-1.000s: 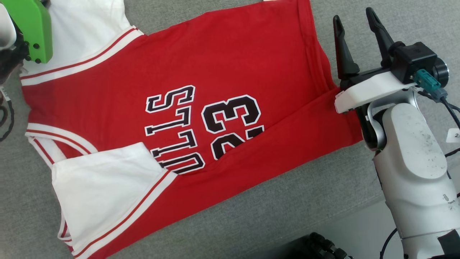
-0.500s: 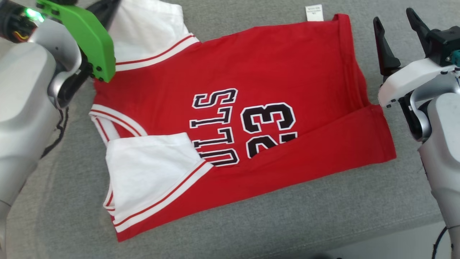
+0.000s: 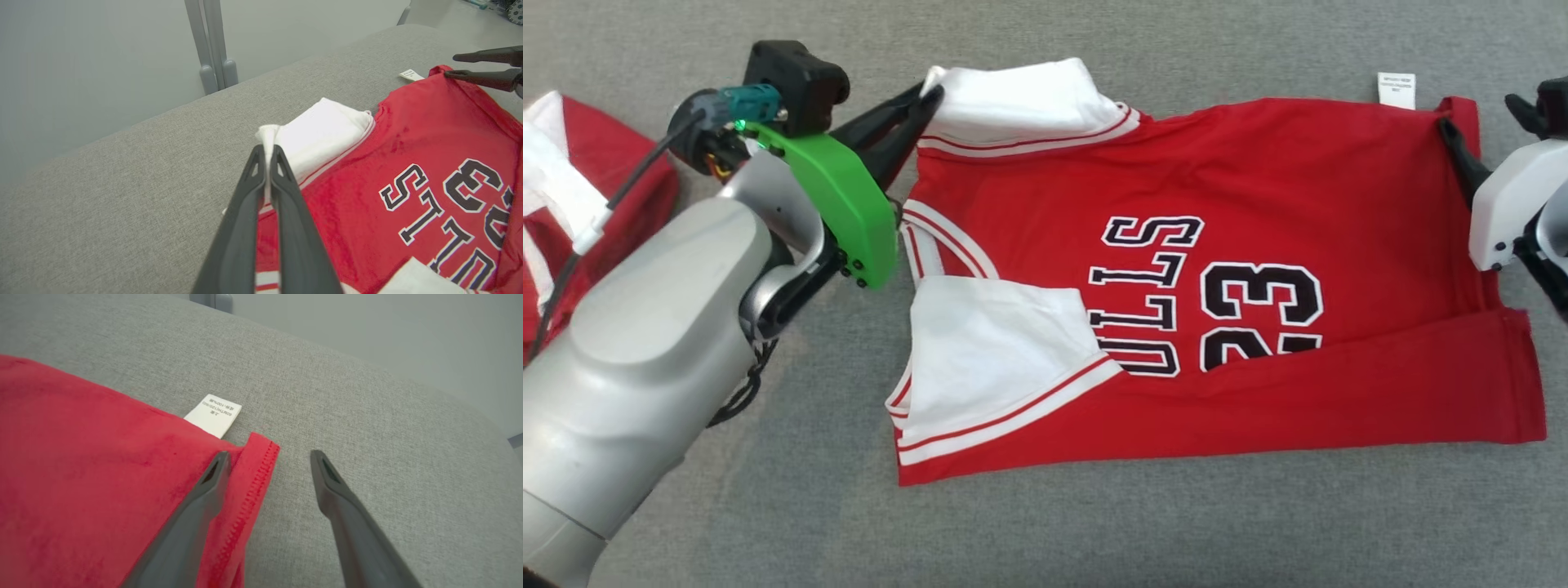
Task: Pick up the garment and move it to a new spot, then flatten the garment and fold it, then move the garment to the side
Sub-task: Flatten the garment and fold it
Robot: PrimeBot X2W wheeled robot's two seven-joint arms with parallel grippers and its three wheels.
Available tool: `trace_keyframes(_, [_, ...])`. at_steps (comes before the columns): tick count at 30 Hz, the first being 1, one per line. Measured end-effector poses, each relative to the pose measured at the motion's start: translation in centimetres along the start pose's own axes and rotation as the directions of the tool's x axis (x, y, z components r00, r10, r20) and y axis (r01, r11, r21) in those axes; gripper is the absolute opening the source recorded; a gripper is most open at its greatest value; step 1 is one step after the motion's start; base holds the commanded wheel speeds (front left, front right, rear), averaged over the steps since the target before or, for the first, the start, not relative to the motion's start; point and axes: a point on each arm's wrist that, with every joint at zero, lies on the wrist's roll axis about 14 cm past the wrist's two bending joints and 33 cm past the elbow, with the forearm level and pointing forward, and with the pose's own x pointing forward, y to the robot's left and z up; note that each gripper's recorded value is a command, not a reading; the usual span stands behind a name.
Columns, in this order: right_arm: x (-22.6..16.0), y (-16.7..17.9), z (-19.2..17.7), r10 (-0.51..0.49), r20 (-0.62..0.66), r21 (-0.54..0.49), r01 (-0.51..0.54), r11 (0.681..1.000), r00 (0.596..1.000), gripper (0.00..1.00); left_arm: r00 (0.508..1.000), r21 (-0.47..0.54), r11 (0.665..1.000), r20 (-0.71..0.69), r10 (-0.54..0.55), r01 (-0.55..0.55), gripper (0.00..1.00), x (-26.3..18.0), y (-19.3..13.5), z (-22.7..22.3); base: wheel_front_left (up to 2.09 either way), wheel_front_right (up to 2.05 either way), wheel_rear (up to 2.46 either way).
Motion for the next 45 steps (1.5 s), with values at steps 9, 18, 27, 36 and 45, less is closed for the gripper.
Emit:
trace_keyframes(9, [2.1, 0.4, -1.6, 0.036, -0.109, -0.031, -0.040, 0.999, 0.993, 1.00, 0.999, -0.005, 1.000, -0.034, 0.002, -0.002, 0.00, -0.6, -0.3, -2.0, 0.00, 0.00, 0.00])
trace_keyframes(18, [2.4, 0.2, -2.5, 0.041, -0.141, -0.028, -0.046, 0.999, 0.989, 0.00, 0.999, 0.001, 1.000, -0.053, 0.010, -0.009, 0.00, 0.0, 0.1, -2.8, 0.00, 0.00, 0.00])
trace_keyframes(27, [2.4, -1.3, 1.4, 0.016, 0.035, -0.030, -0.015, 0.999, 0.999, 0.00, 0.991, 0.016, 0.992, 0.040, 0.127, -0.128, 0.00, 0.8, 4.1, 0.3, 0.00, 0.00, 0.00])
trace_keyframes(36, [3.4, -3.2, 4.6, -0.031, 0.176, -0.069, 0.043, 0.997, 0.984, 0.00, 0.966, 0.084, 0.968, 0.121, 0.227, -0.238, 0.00, 2.9, 8.4, 3.6, 0.00, 0.00, 0.00])
trace_keyframes(45, [3.9, -3.2, 6.5, -0.036, 0.268, -0.097, 0.065, 0.993, 0.963, 0.00, 0.951, 0.115, 0.955, 0.181, 0.252, -0.275, 0.00, 4.6, 9.7, 5.3, 0.00, 0.00, 0.00])
